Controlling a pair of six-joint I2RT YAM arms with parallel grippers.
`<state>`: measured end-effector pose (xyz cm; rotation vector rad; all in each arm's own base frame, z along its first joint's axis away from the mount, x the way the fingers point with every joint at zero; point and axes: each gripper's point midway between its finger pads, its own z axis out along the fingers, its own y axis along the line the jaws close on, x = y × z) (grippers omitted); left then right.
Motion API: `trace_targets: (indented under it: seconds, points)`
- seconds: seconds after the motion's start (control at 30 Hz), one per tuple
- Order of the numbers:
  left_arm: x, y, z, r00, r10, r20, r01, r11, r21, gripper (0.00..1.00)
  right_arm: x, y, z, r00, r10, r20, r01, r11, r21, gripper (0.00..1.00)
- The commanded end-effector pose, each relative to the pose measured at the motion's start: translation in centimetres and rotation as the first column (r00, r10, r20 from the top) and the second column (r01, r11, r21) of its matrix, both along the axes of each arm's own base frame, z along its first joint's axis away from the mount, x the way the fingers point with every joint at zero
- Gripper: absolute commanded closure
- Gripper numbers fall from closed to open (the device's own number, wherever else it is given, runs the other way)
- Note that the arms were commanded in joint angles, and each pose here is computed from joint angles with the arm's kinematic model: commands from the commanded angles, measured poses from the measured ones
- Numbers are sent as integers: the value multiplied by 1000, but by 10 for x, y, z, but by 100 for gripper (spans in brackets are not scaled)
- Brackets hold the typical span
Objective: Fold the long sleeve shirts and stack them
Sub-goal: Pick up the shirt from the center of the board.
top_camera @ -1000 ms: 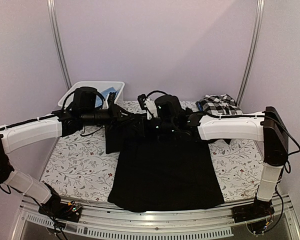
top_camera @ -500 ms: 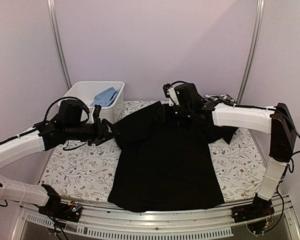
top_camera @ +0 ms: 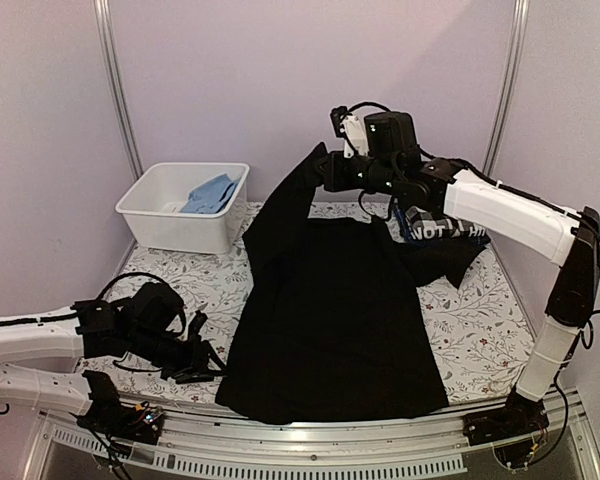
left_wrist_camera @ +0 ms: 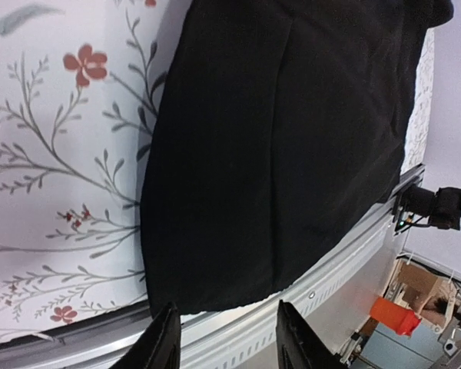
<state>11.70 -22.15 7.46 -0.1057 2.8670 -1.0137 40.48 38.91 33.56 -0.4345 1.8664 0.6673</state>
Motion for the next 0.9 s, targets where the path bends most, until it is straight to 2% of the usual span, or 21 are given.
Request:
trace_targets:
  seconds: [0.0,0.27,0.47,0.6,0.73,0.87]
  points:
    - [-29,9,-23,996,7,-92,0,997,77,57,0,-1,27,998,5,65,-4,1000,-13,100]
    - [-46,13,-44,993,1,-122,18,988,153,58,-1,0,38,997,15,81,-15,1000,-2,100]
    - [-45,12,-57,994,-1,-105,21,983,184,60,-1,3,50,994,28,106,-29,1000,12,100]
    - [-35,14,-59,998,29,-57,-18,981,193,66,-2,8,54,992,53,113,-55,998,16,100]
    - [-24,2,-48,999,36,2,-36,991,132,72,-2,10,60,990,62,128,-65,998,19,100]
    - [-27,0,-51,1000,14,-18,-11,990,142,81,-3,11,70,986,69,150,-73,997,24,100]
